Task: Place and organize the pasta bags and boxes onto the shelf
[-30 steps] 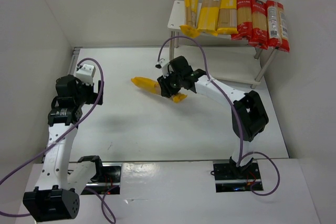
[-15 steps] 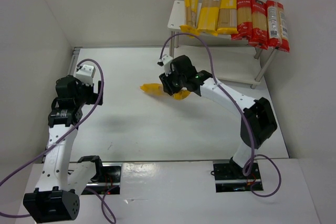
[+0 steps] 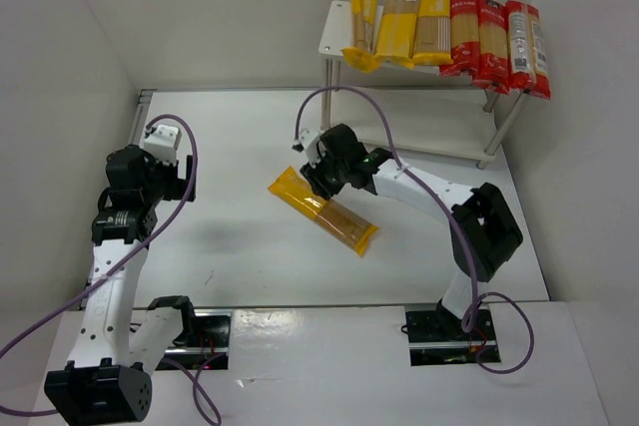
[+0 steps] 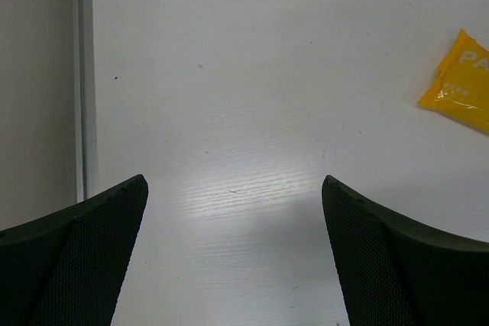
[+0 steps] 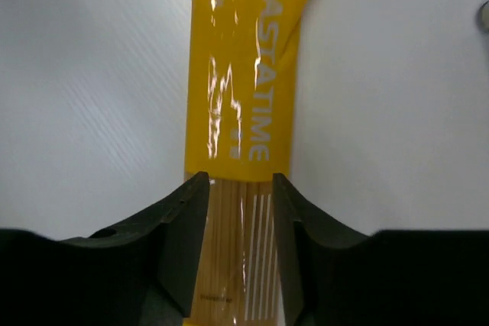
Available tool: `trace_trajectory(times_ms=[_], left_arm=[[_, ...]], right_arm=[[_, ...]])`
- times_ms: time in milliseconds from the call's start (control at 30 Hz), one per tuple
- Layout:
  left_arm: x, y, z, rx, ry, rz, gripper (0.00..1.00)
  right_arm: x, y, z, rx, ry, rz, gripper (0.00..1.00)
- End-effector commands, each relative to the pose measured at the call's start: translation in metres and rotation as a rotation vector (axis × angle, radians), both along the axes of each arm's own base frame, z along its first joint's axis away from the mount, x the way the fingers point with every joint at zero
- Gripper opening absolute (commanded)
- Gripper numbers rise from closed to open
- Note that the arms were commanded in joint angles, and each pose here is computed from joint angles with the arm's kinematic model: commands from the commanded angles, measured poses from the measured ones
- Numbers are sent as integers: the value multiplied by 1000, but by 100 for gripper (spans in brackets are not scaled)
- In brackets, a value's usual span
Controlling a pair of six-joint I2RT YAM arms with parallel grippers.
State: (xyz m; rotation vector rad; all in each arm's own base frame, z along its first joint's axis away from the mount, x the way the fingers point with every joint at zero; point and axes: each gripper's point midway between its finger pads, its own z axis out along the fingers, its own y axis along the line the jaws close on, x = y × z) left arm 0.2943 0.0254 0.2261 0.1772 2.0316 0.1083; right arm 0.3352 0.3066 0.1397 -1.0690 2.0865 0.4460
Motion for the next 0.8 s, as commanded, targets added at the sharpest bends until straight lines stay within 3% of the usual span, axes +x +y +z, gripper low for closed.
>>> trace_trajectory(times_ms=[0, 67, 133, 767], left_arm=[[4, 0, 11, -9, -51, 1, 100], [4, 0, 11, -9, -51, 1, 100], [5, 0, 9, -10, -42, 1, 100], [7, -4, 4, -16, -25, -28, 100]], right_arm=[[-16, -9, -33, -95, 44, 46, 49], [-23, -16, -42, -128, 74, 53, 80], [-28, -18, -47, -135, 93, 60, 99], [-38, -24, -100, -241, 210, 24, 100]])
